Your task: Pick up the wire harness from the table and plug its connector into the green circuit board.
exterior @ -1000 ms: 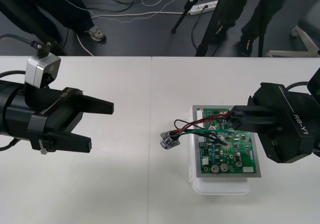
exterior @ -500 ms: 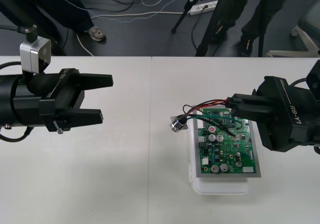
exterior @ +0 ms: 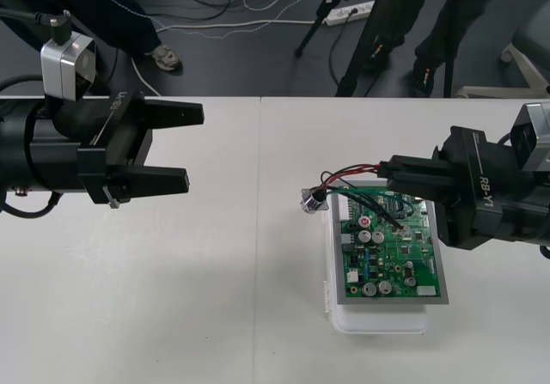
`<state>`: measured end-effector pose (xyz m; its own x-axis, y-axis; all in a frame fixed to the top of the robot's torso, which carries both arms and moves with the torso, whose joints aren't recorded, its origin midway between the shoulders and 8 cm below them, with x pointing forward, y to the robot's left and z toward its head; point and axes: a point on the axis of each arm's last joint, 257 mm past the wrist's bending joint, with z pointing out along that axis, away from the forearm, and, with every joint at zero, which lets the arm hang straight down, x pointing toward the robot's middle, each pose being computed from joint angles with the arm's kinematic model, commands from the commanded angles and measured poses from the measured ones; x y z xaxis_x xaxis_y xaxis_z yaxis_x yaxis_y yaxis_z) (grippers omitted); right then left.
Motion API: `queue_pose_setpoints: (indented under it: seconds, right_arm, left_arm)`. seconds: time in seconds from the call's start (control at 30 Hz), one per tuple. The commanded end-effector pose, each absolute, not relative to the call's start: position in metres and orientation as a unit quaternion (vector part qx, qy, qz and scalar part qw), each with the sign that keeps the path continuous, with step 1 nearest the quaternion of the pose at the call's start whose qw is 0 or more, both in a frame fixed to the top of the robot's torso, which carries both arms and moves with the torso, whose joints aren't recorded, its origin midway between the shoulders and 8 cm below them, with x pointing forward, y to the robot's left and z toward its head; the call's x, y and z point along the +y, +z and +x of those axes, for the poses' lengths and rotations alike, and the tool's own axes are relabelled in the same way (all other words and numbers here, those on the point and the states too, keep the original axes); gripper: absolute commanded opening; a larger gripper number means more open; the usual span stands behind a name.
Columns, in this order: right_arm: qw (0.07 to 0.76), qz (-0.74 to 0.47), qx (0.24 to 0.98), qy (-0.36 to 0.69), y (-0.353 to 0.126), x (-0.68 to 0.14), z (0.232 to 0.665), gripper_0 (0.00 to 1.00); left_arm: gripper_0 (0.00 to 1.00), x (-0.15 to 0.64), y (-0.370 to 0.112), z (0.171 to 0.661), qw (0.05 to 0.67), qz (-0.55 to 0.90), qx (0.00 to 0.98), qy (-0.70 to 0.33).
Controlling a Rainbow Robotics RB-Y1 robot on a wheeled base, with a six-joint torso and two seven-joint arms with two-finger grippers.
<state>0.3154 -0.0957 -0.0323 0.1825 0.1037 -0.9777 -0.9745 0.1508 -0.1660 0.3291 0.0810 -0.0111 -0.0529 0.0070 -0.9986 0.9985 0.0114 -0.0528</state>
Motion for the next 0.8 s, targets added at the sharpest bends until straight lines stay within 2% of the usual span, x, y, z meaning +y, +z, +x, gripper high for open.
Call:
queue_pose_setpoints:
  seconds: [0.03,0.8]
  right_arm:
    - [0.635,-0.503,0.430,0.398,-0.019,-0.091,0.312,0.00]
    - [0.625,-0.547,0.395,0.392,-0.026,-0.059,0.296,0.00]
  left_arm:
    - [1.00,0.070,-0.002,0.319,0.494,0.536,0.489,-0.479]
    - [1.00,0.024,-0.025,0.299,0.509,0.575,0.424,-0.481]
